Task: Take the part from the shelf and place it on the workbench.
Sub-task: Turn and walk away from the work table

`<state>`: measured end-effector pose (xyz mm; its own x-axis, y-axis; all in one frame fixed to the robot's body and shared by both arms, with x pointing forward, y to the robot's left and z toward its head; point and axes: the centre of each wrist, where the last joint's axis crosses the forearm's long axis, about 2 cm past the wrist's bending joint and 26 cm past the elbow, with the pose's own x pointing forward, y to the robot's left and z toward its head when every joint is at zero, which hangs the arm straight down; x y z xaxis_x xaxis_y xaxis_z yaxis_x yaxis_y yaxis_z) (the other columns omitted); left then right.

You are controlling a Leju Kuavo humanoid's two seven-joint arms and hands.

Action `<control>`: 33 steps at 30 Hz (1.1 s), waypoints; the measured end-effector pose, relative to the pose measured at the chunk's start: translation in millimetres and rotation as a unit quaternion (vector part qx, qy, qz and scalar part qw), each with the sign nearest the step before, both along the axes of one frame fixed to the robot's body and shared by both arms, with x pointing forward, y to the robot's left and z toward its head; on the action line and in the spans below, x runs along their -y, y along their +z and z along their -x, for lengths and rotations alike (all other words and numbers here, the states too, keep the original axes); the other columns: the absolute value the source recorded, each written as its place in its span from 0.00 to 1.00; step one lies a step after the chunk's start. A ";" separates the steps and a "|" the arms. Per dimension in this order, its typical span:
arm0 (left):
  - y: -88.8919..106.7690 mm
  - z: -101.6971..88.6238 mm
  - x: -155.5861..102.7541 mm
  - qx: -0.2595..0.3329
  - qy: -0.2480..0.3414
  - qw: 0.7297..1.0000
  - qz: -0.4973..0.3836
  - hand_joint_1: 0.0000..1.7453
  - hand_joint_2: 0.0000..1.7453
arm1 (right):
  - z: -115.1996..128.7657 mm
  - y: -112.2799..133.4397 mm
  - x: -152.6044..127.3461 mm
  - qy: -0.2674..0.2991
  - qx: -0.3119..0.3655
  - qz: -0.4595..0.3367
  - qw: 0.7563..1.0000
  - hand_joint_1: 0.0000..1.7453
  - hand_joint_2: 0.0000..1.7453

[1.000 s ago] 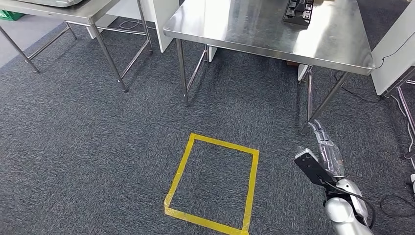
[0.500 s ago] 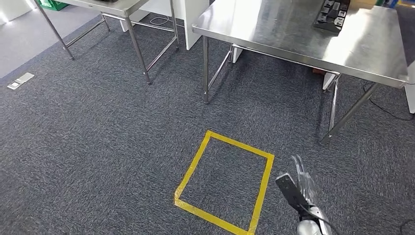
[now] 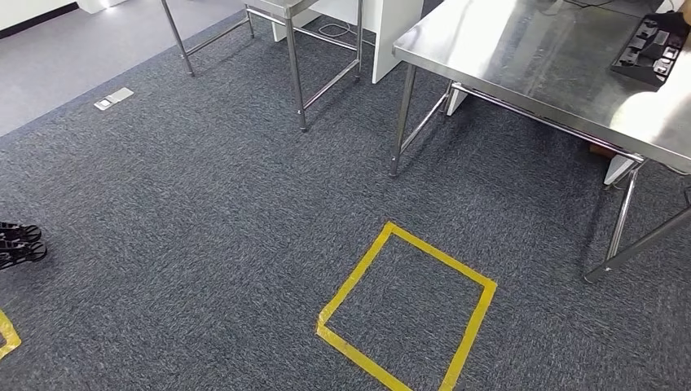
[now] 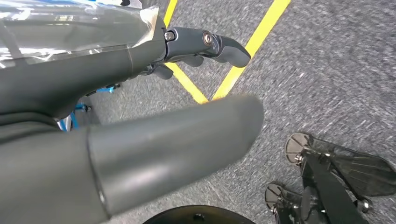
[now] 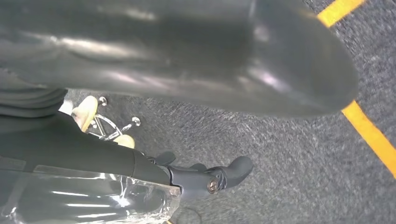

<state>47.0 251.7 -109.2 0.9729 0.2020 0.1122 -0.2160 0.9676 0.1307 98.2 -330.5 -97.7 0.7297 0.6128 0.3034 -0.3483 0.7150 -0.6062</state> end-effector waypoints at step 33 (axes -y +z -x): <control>-0.4 0.7 -4.0 -0.068 -0.035 0.997 0.011 0.00 0.00 | 30.0 -9.7 -70.0 0.234 -0.365 0.058 0.899 0.00 0.00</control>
<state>46.3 255.7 -109.6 0.9907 0.1335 -0.0247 -0.1291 0.9826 0.1332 68.2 -260.5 -107.3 0.3632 0.9008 -0.2379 -0.9298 0.3342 -0.1542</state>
